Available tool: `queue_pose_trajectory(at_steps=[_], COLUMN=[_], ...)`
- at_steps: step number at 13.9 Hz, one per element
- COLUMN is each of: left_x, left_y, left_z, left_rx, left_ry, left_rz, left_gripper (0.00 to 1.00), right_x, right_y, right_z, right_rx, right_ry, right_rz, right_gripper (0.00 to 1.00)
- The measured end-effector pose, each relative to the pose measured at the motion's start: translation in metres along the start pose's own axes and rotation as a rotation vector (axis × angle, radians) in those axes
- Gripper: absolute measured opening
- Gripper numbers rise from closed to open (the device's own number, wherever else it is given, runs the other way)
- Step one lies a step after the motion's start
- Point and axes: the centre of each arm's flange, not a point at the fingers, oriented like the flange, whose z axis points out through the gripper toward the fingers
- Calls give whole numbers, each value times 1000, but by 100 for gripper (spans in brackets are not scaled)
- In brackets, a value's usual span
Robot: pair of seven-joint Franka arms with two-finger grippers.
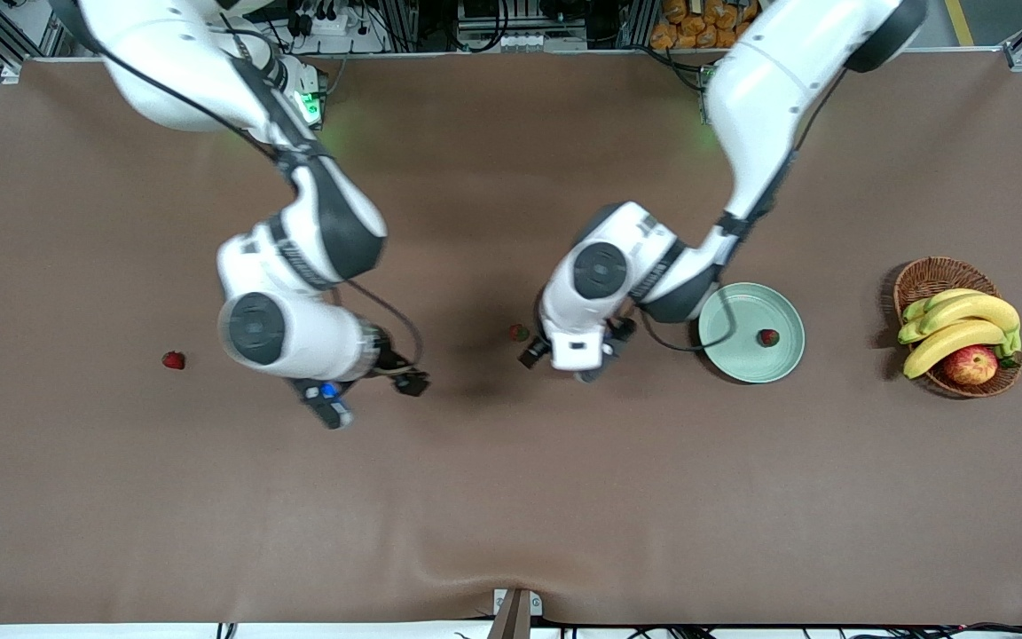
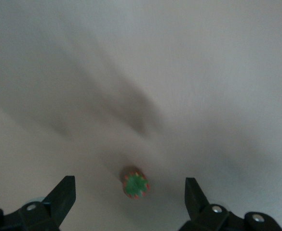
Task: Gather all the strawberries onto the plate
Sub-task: 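Reach the right gripper to the third strawberry while the left gripper holds, then drop the strawberry on the plate with the left gripper while the right grasps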
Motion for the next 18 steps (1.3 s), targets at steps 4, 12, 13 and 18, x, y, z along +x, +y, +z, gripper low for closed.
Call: queue_pose_trajectory(at_steps=[4, 12, 13, 18], left_x=[-36, -37, -37, -41], left_y=[0, -5, -5, -6], left_z=[37, 64, 65, 68], left_rx=[-1, 34, 34, 38], left_ry=[48, 45, 45, 44], left_rz=[-26, -36, -37, -29], left_gripper=[100, 100, 100, 67], right_x=[66, 205, 220, 261], right_y=[64, 196, 214, 287], right_z=[-45, -42, -30, 47], right_rx=[-59, -138, -140, -154], right_ry=[-32, 28, 53, 133], right_rz=[-126, -403, -429, -498], right_gripper=[100, 100, 100, 100])
